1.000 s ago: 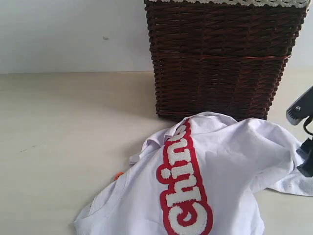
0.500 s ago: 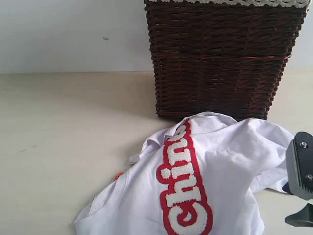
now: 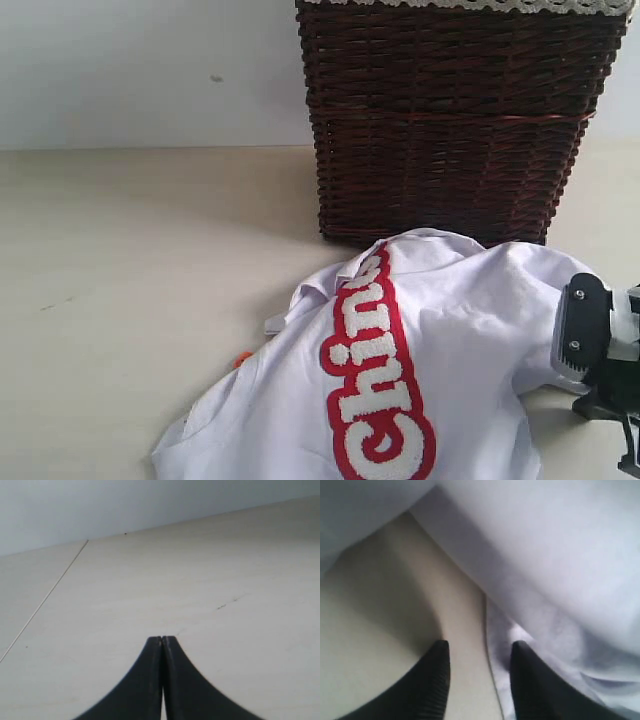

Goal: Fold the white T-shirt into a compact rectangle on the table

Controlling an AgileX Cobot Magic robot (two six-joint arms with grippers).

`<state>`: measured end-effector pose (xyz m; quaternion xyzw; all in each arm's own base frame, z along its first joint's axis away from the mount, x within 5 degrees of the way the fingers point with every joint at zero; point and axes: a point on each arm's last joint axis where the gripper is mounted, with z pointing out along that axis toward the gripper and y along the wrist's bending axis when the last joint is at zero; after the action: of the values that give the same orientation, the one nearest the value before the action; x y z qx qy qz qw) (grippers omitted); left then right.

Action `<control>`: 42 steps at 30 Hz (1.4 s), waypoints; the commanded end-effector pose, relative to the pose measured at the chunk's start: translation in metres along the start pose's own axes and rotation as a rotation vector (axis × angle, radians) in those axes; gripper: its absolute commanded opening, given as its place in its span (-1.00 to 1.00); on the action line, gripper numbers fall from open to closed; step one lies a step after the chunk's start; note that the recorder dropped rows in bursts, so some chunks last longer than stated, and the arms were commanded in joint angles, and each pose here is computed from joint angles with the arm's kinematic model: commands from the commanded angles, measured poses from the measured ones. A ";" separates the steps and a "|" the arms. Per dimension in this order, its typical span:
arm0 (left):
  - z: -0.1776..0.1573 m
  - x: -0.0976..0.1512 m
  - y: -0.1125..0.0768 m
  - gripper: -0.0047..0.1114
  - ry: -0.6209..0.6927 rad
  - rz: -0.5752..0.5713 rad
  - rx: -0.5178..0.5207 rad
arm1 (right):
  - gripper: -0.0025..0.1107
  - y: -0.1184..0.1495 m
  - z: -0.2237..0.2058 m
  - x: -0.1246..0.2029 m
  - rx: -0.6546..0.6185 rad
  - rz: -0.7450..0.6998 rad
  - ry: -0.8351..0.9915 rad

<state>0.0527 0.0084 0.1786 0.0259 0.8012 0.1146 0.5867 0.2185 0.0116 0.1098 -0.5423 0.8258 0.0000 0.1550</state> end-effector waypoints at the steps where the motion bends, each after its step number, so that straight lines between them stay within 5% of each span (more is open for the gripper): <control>1: -0.001 -0.002 0.000 -0.92 -0.018 -0.012 0.002 | -0.87 0.001 0.007 0.004 -0.018 0.041 0.019; 11: -0.001 -0.002 0.000 -0.92 -0.018 -0.012 0.002 | -0.96 0.035 -0.060 -0.007 -0.183 -0.175 -0.066; 15: -0.001 -0.002 0.000 -0.92 -0.018 -0.012 0.002 | -0.93 0.045 -0.067 -0.012 -0.259 -0.139 -0.130; 16: -0.001 -0.002 0.000 -0.92 -0.018 -0.012 0.002 | -0.86 0.044 -0.065 -0.014 -0.274 -0.123 -0.152; 19: -0.001 -0.002 0.000 -0.92 -0.018 -0.012 0.002 | -0.20 0.039 -0.047 -0.025 -0.319 0.000 -0.262; 21: -0.001 -0.002 0.000 -0.92 -0.018 -0.012 0.002 | 0.00 0.030 -0.035 -0.029 -0.273 0.089 -0.294; 25: -0.001 -0.002 0.000 -0.92 -0.018 -0.012 0.002 | 0.00 0.024 -0.017 -0.031 -0.280 0.185 -0.333; 27: -0.001 -0.002 0.000 -0.92 -0.018 -0.012 0.002 | -0.12 0.027 -0.014 -0.038 -0.350 0.186 -0.416; 30: -0.001 -0.002 0.000 -0.92 -0.018 -0.012 0.002 | -0.90 0.013 -0.017 -0.051 -0.272 0.357 -0.564; 31: -0.001 -0.002 0.000 -0.92 -0.018 -0.012 0.002 | -0.95 0.009 -0.019 -0.053 -0.257 0.389 -0.589; 42: -0.001 -0.002 0.000 -0.92 -0.018 -0.012 0.002 | -0.96 -0.040 -0.036 -0.073 -0.097 0.557 -0.694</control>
<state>0.0527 0.0084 0.1786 0.0259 0.8012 0.1146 0.5867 0.2659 0.0580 0.1670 -0.2988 0.8276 0.2727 0.3890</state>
